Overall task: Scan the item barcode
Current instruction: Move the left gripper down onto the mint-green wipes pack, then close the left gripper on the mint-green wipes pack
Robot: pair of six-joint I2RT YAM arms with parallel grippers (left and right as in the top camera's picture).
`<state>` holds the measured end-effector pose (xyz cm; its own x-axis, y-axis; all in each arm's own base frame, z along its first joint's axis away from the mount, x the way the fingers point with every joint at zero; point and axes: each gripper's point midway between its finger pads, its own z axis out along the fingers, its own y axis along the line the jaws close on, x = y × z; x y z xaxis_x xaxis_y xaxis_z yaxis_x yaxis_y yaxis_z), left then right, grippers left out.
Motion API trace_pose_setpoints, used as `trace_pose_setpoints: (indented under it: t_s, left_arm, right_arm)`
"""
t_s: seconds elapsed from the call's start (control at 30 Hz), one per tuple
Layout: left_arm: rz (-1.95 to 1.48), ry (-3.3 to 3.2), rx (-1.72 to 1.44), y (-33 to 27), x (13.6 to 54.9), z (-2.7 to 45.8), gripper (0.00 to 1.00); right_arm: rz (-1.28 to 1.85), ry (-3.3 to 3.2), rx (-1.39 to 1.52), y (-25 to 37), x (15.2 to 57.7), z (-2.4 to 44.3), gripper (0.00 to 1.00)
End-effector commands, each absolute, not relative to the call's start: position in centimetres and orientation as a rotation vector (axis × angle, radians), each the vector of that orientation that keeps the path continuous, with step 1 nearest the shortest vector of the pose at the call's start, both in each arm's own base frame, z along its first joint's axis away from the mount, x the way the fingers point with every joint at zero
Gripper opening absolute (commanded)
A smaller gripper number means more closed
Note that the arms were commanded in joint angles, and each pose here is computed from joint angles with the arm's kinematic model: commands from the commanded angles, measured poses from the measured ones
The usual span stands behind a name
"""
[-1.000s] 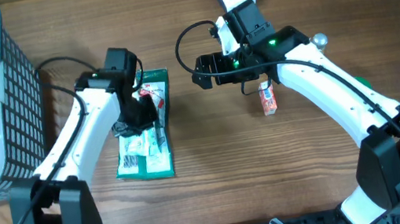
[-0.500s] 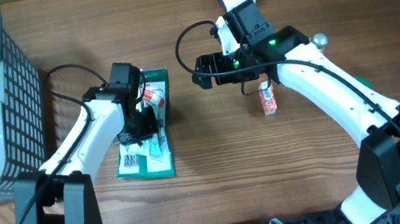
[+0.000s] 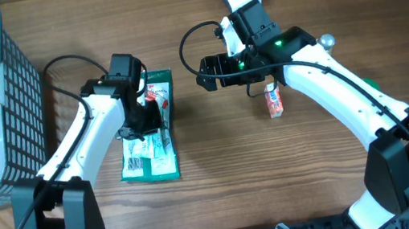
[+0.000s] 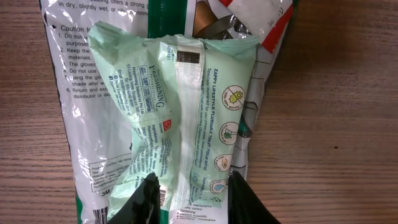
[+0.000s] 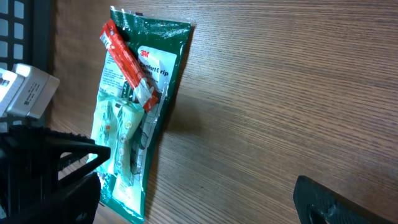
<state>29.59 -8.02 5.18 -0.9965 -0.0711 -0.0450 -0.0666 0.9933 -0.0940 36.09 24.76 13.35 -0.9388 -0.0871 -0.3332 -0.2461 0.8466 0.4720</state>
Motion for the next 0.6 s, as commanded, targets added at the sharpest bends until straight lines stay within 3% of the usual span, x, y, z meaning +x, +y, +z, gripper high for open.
trace_pose_setpoints:
  t_s: [0.0, 0.27, 0.43, 0.57]
  left_arm:
    - [-0.163, 3.100, -0.097, -8.3, 29.8, 4.7, 0.23]
    - [-0.058, 3.182, -0.113, -7.4, 29.8, 0.9, 0.22]
    - [0.001, 3.273, -0.124, -7.0, 28.8, -2.2, 0.31]
    - [-0.003, 3.278, -0.125, -7.0, 28.7, -1.1, 0.32]
  right_arm:
    - [0.740, 2.745, -0.244, 24.7, 36.0, 12.5, 0.99]
    - [0.731, 2.744, -0.242, 24.6, 36.1, 12.4, 1.00]
    - [0.732, 2.744, -0.242, 24.6, 36.1, 12.5, 1.00]
    - [0.732, 2.744, -0.241, 24.6, 36.1, 12.4, 1.00]
